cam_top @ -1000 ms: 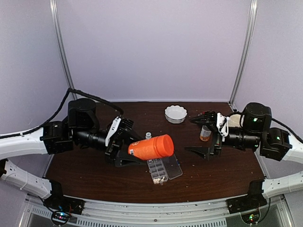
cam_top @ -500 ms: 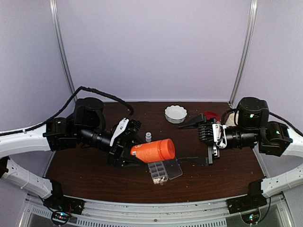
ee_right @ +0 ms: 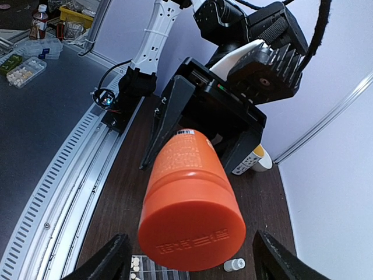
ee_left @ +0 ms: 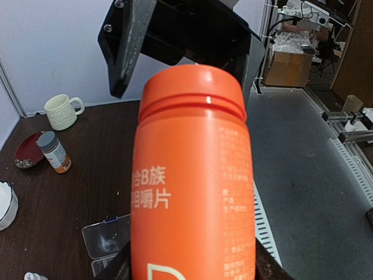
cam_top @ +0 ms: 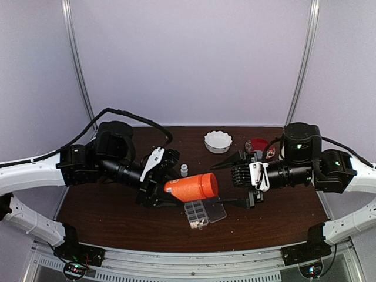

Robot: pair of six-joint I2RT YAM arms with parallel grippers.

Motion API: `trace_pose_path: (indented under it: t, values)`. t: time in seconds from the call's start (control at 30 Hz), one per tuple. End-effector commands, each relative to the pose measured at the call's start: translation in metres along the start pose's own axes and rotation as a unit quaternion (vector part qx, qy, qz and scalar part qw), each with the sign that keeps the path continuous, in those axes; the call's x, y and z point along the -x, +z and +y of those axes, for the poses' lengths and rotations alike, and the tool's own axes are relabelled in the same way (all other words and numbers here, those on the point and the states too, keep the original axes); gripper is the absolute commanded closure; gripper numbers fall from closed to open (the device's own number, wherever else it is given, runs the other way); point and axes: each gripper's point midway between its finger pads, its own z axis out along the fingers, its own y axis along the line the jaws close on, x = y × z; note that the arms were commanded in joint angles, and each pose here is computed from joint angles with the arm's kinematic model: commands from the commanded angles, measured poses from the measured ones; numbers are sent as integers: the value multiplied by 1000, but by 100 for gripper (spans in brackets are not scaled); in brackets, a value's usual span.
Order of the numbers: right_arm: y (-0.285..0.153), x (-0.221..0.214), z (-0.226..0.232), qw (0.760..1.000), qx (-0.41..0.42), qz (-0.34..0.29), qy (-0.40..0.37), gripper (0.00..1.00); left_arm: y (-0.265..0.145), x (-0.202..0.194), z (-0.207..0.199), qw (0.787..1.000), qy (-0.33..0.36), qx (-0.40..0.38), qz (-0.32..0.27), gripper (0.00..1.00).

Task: Sort the pills into containers
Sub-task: Screw the lid of the pill bottle onto the pill bottle.

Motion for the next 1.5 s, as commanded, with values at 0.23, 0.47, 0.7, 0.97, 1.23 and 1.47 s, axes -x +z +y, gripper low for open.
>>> trace_pose_path:
  t: [0.23,0.47,0.7,0.97,1.23,1.47]
  values:
    - [-1,13,-9,1000,-12,-12,0,30,-1,17,7,1000,8,10,-14,100]
    - [-1,15,-7,1000,-5,-15,0,38,0,18,7,1000,8,8,-13,100]
    - [2,12,-5,1000,-2,-14,5,35,0,19,6,1000,9,2,-13,100]
    - [3,12,-4,1000,1,-13,6,54,0,18,5,1000,10,0,-12,100]
    - [5,13,-10,999,-9,-11,47,61,2,17,6,1000,15,0,-9,100]
    - [13,16,-16,982,-11,-13,186,68,-3,9,35,995,45,87,19,100]
